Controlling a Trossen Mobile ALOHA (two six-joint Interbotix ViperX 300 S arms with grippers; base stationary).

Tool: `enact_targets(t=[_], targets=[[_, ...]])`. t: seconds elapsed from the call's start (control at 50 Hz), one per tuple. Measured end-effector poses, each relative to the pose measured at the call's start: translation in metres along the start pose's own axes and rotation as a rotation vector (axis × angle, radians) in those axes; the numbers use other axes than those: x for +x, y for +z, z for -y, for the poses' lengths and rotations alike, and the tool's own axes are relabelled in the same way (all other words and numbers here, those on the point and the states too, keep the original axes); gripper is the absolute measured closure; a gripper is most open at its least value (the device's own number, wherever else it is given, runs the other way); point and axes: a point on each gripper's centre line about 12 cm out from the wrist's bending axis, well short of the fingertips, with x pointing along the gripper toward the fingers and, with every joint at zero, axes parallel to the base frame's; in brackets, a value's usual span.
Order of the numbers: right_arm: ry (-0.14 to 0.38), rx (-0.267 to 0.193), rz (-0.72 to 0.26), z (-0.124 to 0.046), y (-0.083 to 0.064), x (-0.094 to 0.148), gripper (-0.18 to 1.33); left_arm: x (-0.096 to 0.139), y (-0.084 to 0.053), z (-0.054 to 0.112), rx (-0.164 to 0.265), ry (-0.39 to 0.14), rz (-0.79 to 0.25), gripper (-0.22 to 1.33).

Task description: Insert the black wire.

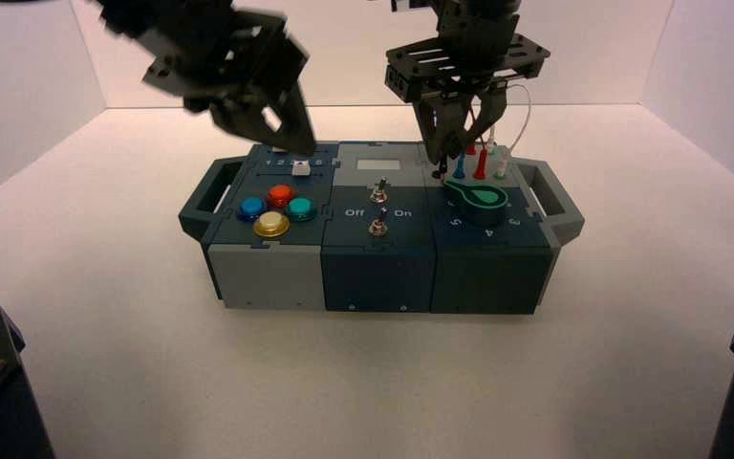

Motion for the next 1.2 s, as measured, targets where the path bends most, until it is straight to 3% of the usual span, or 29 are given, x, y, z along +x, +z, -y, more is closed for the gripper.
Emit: enact_targets(t=[0.16, 0.32, 0.42, 0.56, 0.66, 0.78, 0.84, 0.88, 0.94, 1.08, 1.2], targets=[[-0.001, 0.001, -0.005, 0.000, 0.000, 0.002, 0.47, 0.003, -0.003, -0.003, 0.013, 0.019, 0.004, 1.28], [-0.001, 0.000, -0.005, 0.000, 0.000, 0.001, 0.47, 0.013, -0.005, 0.000, 0.026, -0.014, -0.090, 1.28], [-0.002, 0.000, -0.006, 0.001, 0.000, 0.002, 0.47, 0.020, 0.000, 0.004, 0.038, -0.047, -0.143, 1.28], [-0.003, -0.002, -0.010, 0.001, -0.001, 0.002, 0.47, 0.021, 0.012, 0.005, 0.017, -0.071, -0.155, 1.28], [-0.002, -0.004, -0.011, 0.001, -0.001, 0.002, 0.47, 0.017, 0.020, 0.000, -0.024, -0.104, -0.164, 1.28], [-0.003, -0.008, -0.012, 0.000, -0.001, 0.001, 0.46, 0.008, 0.027, -0.007, -0.076, -0.217, -0.167, 1.27], [-0.003, -0.005, -0.014, 0.001, -0.001, 0.001, 0.46, 0.002, 0.032, -0.010, -0.140, -0.341, -0.130, 1.28], [-0.002, -0.007, -0.014, 0.000, -0.001, 0.001, 0.46, 0.000, 0.034, -0.011, -0.162, -0.376, -0.113, 1.28], [-0.003, -0.008, -0.013, 0.000, -0.001, 0.001, 0.45, 0.001, 0.036, -0.017, -0.227, -0.475, -0.063, 1.27], [-0.004, -0.008, -0.015, 0.000, -0.001, 0.001, 0.46, 0.021, 0.026, -0.026, -0.334, -0.519, -0.089, 1.27], [-0.004, -0.008, -0.015, 0.000, -0.001, 0.001, 0.45, 0.043, 0.009, -0.032, -0.374, -0.506, -0.163, 1.28]])
